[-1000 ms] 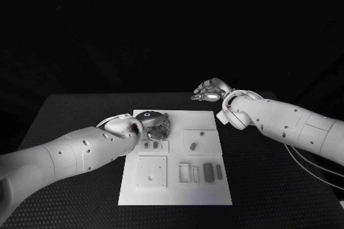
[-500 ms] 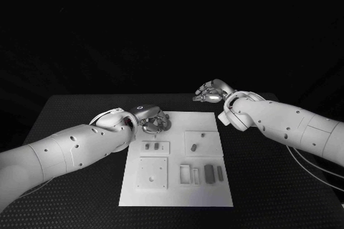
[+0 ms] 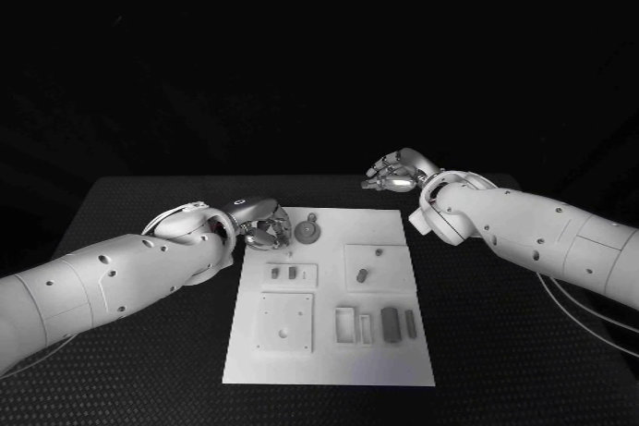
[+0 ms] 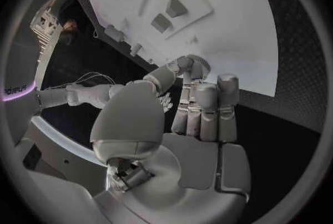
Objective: Assemble the parts on the task board
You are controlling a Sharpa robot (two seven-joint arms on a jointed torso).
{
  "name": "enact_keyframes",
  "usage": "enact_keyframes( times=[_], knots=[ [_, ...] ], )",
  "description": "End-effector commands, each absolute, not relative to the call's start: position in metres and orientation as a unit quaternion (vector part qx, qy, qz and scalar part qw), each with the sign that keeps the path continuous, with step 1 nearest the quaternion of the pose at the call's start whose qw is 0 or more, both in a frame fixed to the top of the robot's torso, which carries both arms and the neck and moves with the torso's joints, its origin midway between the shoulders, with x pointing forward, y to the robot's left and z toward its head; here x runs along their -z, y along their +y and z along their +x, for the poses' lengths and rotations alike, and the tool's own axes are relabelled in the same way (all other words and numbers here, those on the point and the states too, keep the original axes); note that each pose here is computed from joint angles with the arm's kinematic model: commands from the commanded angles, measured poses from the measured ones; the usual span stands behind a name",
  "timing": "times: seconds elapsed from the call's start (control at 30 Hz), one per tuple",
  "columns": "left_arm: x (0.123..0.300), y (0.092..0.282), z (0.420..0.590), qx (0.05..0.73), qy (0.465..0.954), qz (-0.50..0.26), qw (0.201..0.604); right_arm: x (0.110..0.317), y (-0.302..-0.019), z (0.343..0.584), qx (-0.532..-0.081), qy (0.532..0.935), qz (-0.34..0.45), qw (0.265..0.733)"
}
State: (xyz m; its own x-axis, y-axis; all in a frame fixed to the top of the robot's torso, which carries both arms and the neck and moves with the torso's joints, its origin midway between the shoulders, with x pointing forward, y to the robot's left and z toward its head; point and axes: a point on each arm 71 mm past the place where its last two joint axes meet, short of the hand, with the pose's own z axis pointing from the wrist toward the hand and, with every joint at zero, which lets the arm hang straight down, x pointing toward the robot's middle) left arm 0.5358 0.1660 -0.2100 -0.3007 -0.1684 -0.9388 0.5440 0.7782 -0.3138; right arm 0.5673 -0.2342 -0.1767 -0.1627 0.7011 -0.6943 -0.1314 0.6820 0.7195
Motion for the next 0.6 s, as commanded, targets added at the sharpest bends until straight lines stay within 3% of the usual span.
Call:
enact_keyframes(
  times=[0.03,0.6],
  knots=[
    [0.2112,0.1659,0.5356,0.311,0.755,0.119,0.565,0.1766,-0.2316,0.5671,-0.345,0.684,0.203,0.611],
    [0.2144,0.1662,0.5361,0.311,0.764,0.116,0.554,0.1766,-0.2309,0.5670,-0.345,0.684,0.202,0.610]
  ],
)
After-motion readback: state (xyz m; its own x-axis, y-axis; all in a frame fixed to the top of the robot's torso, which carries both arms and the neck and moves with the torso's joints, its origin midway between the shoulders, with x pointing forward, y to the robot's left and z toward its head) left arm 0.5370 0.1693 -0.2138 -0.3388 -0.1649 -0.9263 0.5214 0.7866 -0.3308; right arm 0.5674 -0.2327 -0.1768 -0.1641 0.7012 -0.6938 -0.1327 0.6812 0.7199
